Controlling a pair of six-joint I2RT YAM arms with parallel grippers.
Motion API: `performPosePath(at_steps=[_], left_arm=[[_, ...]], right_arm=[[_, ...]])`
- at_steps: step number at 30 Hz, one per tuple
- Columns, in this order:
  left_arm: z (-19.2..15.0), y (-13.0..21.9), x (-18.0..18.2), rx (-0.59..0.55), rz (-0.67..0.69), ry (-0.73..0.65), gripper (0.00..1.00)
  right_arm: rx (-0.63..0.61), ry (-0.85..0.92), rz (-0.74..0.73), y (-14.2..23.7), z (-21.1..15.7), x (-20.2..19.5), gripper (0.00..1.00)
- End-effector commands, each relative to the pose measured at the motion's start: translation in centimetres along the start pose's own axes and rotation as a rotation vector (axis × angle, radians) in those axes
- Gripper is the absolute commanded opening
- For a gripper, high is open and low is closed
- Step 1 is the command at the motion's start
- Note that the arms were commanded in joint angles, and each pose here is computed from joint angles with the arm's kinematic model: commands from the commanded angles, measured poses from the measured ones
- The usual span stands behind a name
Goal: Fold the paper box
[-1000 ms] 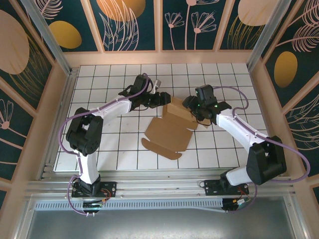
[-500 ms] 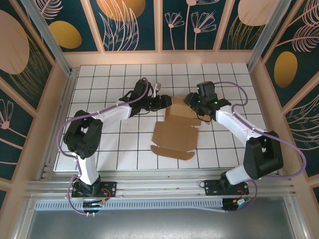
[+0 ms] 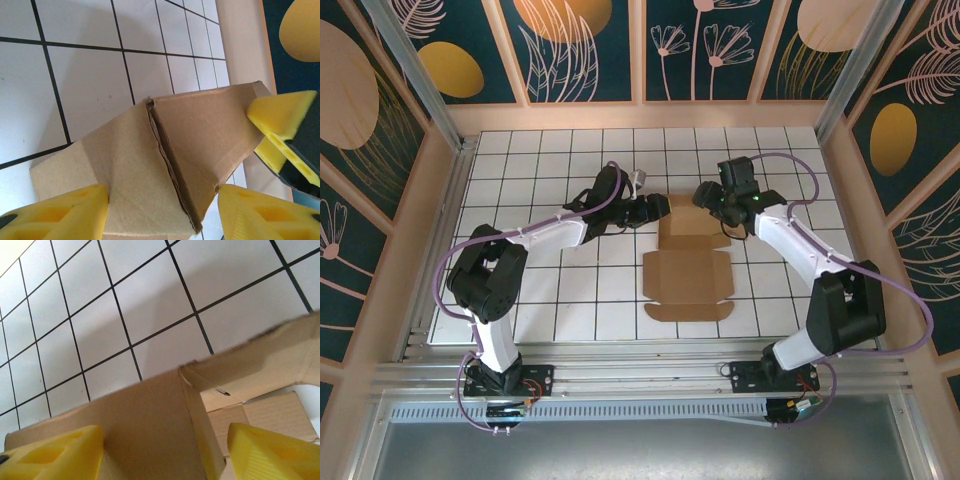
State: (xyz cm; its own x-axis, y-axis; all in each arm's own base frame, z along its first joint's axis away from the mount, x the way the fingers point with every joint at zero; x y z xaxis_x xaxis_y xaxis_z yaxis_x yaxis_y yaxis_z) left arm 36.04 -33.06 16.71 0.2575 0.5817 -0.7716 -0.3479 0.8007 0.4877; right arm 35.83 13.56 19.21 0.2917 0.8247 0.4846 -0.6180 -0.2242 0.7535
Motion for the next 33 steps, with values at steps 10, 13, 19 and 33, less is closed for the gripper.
performPosePath(at_steps=[10, 13, 19, 33], left_arm=[[-0.8, 0.5, -0.5, 0.013, -0.002, -0.05, 0.59], [-0.9, 0.6, -0.8, 0.015, -0.007, -0.059, 0.59], [-0.9, 1.1, -1.5, 0.002, -0.01, -0.092, 0.59], [-0.2, 2.8, -2.0, -0.056, 0.041, -0.118, 0.77]], right_arm=[[-0.076, -0.035, 0.0, 5.4, 0.0, -5.2, 0.75], [-0.018, -0.074, 0.048, 4.4, -1.9, -7.7, 0.74], [-0.012, -0.066, 0.194, 1.5, -3.4, -10.2, 0.68], [-0.06, -0.019, 0.24, -3.8, -2.4, -11.0, 0.62]])
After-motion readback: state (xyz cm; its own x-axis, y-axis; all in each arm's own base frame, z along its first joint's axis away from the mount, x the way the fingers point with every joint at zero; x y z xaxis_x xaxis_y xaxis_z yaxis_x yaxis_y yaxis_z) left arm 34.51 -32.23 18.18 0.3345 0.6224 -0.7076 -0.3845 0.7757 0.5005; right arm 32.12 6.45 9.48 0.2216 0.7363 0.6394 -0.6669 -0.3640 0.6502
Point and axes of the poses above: each hand's point on the last joint's axis, 136 mm out from that joint toward the fingers, its own y axis back along the fingers, its own x axis along the line the jaws close on, z = x × y, the point moved 4 cm from there along y, back along the fingers, and after that the axes turned 4 degrees about -y, right-handed, at the moved point
